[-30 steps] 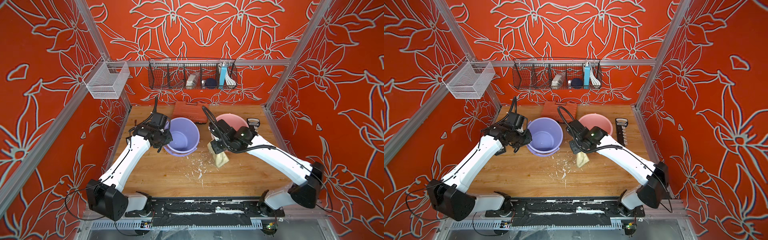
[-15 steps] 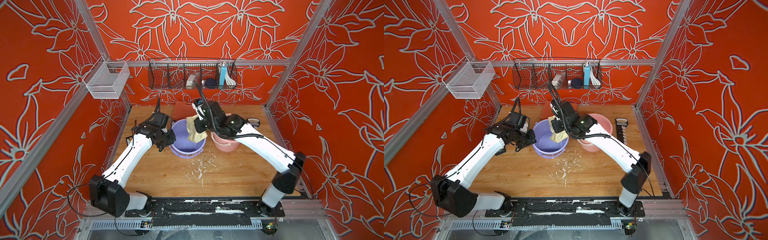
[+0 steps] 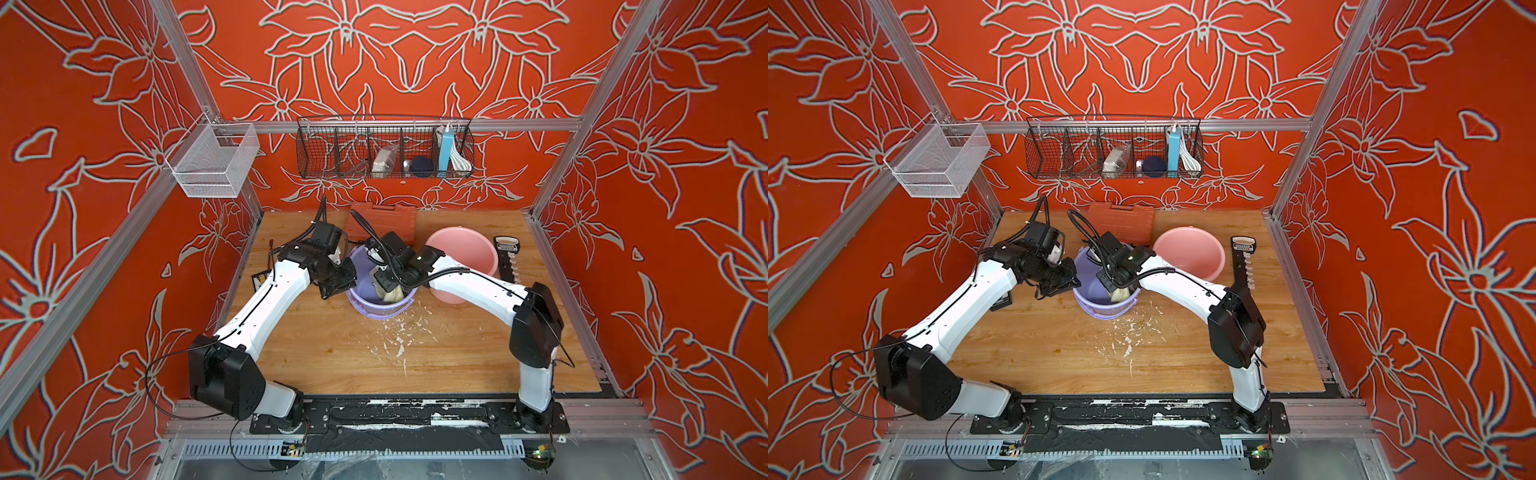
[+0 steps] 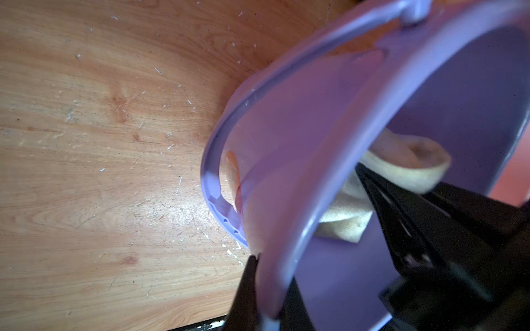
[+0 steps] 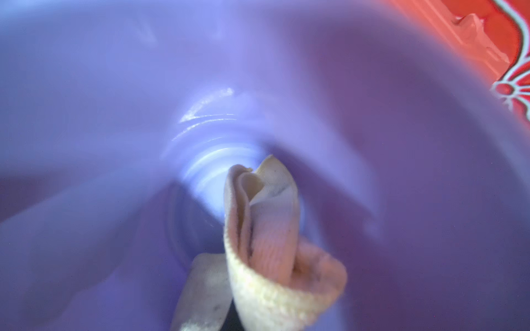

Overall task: Wipe the inside of the bucket with a cloth
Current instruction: Wipe the dirt from the inside of the bucket.

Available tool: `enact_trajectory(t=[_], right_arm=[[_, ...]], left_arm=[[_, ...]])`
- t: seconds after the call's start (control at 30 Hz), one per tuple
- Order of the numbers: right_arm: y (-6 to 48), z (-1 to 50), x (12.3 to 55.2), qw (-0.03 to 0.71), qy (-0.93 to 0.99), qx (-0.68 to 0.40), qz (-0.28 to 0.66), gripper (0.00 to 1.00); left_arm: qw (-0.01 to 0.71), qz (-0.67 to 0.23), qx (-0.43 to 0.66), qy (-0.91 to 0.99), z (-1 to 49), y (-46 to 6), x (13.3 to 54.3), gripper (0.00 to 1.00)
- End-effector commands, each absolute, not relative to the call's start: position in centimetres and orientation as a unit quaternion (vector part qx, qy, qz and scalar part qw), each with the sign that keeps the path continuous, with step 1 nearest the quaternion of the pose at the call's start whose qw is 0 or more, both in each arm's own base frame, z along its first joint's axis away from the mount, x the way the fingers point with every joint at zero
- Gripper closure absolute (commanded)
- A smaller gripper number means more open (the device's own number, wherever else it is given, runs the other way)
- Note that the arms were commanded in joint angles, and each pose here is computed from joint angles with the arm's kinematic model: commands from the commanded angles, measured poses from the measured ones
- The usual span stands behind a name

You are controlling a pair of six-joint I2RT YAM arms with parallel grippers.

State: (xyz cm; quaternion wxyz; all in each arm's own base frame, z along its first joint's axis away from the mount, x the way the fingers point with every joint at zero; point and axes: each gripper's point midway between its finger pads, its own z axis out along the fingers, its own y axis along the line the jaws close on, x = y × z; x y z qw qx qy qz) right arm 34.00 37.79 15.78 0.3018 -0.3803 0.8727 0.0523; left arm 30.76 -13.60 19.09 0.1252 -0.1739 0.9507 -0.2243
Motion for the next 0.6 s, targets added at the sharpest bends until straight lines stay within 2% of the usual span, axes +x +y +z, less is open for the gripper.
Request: enact_trajectory(t=[0.0, 0.4, 0.57], right_arm=[[36.8, 13.3, 34.7, 0.283, 0.872, -0.4, -0.006, 1.0], [35.6, 7.7, 36.2, 0.228, 0.889, -0.392, -0.067, 1.0], [34.3, 3.4, 37.1, 0.164, 0.919, -0.352, -0.074, 1.0]], left_arm=[[0.131, -0.253, -0.167, 0.944, 20.4, -14.7, 31.2, 1.0], [0.123, -0.272, -0.166, 0.94, 20.5, -15.3, 31.2, 1.0], [0.108, -0.281, -0.163, 0.94, 19.9, -15.7, 30.9, 1.0]])
